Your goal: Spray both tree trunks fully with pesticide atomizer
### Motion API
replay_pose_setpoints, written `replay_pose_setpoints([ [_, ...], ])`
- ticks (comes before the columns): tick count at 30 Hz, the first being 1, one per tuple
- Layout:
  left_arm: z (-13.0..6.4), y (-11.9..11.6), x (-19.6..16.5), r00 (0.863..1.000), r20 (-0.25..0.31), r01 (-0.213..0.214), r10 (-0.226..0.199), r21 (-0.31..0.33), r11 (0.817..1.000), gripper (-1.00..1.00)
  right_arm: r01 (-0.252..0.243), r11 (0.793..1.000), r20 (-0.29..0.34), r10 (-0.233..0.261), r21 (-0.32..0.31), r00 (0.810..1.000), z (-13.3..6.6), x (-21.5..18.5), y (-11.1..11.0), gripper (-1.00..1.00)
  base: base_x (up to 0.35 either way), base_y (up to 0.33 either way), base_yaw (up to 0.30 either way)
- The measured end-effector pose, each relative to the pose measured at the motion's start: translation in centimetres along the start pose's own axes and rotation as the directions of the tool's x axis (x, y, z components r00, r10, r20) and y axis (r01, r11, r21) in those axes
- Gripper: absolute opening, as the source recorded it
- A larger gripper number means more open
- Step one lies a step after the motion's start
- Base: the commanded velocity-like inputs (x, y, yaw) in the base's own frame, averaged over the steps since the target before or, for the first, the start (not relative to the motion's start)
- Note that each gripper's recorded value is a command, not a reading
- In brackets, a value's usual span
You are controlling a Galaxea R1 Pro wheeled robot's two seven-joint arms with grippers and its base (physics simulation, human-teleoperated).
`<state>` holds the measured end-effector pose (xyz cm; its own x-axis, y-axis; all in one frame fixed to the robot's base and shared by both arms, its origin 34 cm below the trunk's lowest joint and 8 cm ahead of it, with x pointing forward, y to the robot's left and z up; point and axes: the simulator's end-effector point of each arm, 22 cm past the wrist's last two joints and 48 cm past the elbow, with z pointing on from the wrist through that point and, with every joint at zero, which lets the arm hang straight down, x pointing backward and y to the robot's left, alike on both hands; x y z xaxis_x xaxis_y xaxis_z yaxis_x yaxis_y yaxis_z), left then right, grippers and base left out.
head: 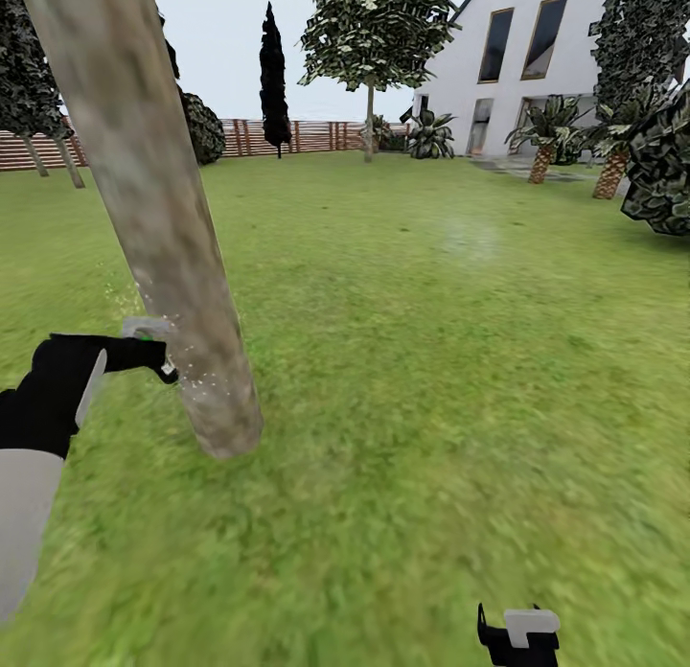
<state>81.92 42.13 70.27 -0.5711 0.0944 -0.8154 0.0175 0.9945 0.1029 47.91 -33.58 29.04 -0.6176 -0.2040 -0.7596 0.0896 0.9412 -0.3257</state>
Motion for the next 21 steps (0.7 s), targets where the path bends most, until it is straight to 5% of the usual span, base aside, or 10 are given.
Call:
replay_pose_setpoints([
  [3, -1.1, 2.5, 0.1, 1.0, -0.007, -0.005, 0.006, 0.017, 1.0, -1.0, 0.0, 1.0, 0.0, 0.0, -0.001, 1.0, 0.0, 0.0, 0.0, 1.0, 0.0, 0.0, 0.0],
  [8, -1.0, 1.6, 0.4, 1.0, -0.013, -0.017, 0.017, 0.049, 0.999, -1.0, 0.0, 1.0, 0.0, 0.0, -0.001, 1.0, 0.0, 0.0, 0.0, 1.0, 0.0, -0.014, 0.146],
  [16, -0.9, 1.3, 0.6, 1.0, -0.017, -0.022, 0.023, 0.047, 0.999, -1.0, 0.0, 1.0, 0.0, 0.0, -0.001, 1.0, 0.0, 0.0, 0.0, 1.0, 0.025, -0.247, 0.015],
  [19, -0.9, 1.9, 0.8, 0.999, -0.025, -0.04, 0.041, 0.021, 0.999, -1.0, 0.0, 1.0, 0.0, 0.0, -0.002, 1.0, 0.0, 0.0, 0.1, 1.0, 0.214, -0.198, 0.0],
  [21, -1.0, 3.8, 1.4, 0.994, -0.055, -0.092, 0.089, -0.052, 0.994, -1.0, 0.001, 1.0, 0.0, -0.001, -0.002, 1.0, 0.0, 0.0, 0.1, 1.0, 0.242, -0.175, 0.146],
])
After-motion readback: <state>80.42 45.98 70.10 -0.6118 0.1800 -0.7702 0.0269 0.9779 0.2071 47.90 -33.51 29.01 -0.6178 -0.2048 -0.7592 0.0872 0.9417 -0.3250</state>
